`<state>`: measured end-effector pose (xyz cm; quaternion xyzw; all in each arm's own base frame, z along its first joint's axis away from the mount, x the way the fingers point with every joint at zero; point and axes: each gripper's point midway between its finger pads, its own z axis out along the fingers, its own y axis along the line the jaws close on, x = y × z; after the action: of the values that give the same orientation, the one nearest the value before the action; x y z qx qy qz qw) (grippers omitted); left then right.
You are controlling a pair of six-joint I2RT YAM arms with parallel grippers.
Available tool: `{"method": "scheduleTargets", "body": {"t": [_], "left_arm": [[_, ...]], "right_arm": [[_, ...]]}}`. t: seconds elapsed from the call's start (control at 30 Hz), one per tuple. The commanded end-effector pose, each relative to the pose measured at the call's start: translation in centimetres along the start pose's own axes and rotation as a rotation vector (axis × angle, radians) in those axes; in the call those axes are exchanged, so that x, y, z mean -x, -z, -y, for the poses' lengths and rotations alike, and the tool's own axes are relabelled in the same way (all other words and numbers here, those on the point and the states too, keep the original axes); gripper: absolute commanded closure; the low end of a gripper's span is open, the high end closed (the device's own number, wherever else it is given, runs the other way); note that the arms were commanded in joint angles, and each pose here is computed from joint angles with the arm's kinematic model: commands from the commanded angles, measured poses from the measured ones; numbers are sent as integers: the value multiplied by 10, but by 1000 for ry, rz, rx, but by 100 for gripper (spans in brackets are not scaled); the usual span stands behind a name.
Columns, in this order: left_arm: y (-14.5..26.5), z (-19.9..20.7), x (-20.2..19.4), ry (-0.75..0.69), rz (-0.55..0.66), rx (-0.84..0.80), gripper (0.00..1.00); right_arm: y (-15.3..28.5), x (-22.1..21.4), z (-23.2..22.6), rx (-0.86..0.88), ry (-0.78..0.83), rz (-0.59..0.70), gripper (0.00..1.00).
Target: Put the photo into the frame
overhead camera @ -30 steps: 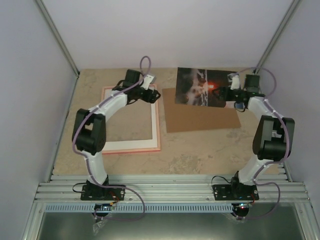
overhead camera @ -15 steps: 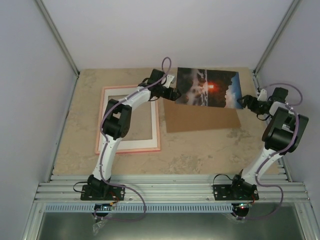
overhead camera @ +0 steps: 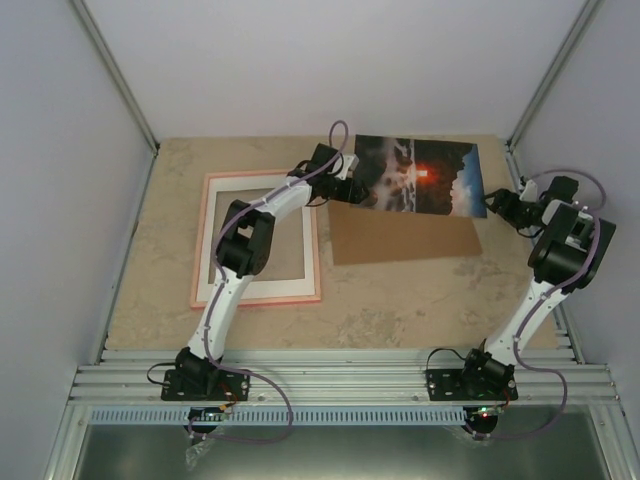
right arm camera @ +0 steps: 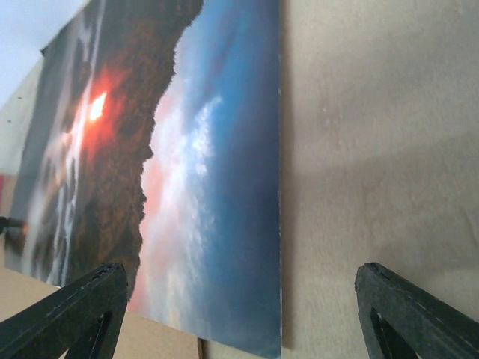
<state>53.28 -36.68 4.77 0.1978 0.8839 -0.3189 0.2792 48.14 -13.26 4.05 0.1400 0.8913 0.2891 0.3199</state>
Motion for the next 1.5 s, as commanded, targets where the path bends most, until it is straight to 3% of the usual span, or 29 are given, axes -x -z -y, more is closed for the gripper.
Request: {"method": "scheduleTargets", "body": {"t": [0.0, 0.2, 0.47, 0.6, 0.7, 0.9, 1.07, 1.2, 1.4, 1.47], "left_arm": [[-22, -4, -32, 25, -92, 25, 21], [-34, -5, -55, 7, -165, 31, 24], [-40, -5, -69, -17, -197, 46, 25], [-41, -5, -70, -29, -203, 47, 25], [-42, -4, -74, -35, -214, 44, 25], [-41, -4, -74, -49, -218, 44, 25], [-41, -4, -74, -53, -220, 46, 25], [-37, 0, -65, -50, -197, 43, 25], [-6, 30, -13, -110, -60, 3, 15], [12, 44, 11, -159, 8, -11, 11]], "right_arm": [[-23, -22, 5, 82, -116, -61, 17], [-44, -46, -3, 206, -236, -124, 21], [-33, -37, -32, 380, -263, -107, 31], [-28, -28, -38, 400, -273, -86, 13], [-31, -23, -36, 398, -309, -64, 5], [-39, -11, -38, 404, -309, -30, 5], [-42, -5, -29, 335, -309, 16, 26], [-37, -2, -22, 260, -309, 46, 56], [-10, 20, -44, 234, -228, 100, 93], [2, 31, -58, 245, -150, 117, 99]]}}
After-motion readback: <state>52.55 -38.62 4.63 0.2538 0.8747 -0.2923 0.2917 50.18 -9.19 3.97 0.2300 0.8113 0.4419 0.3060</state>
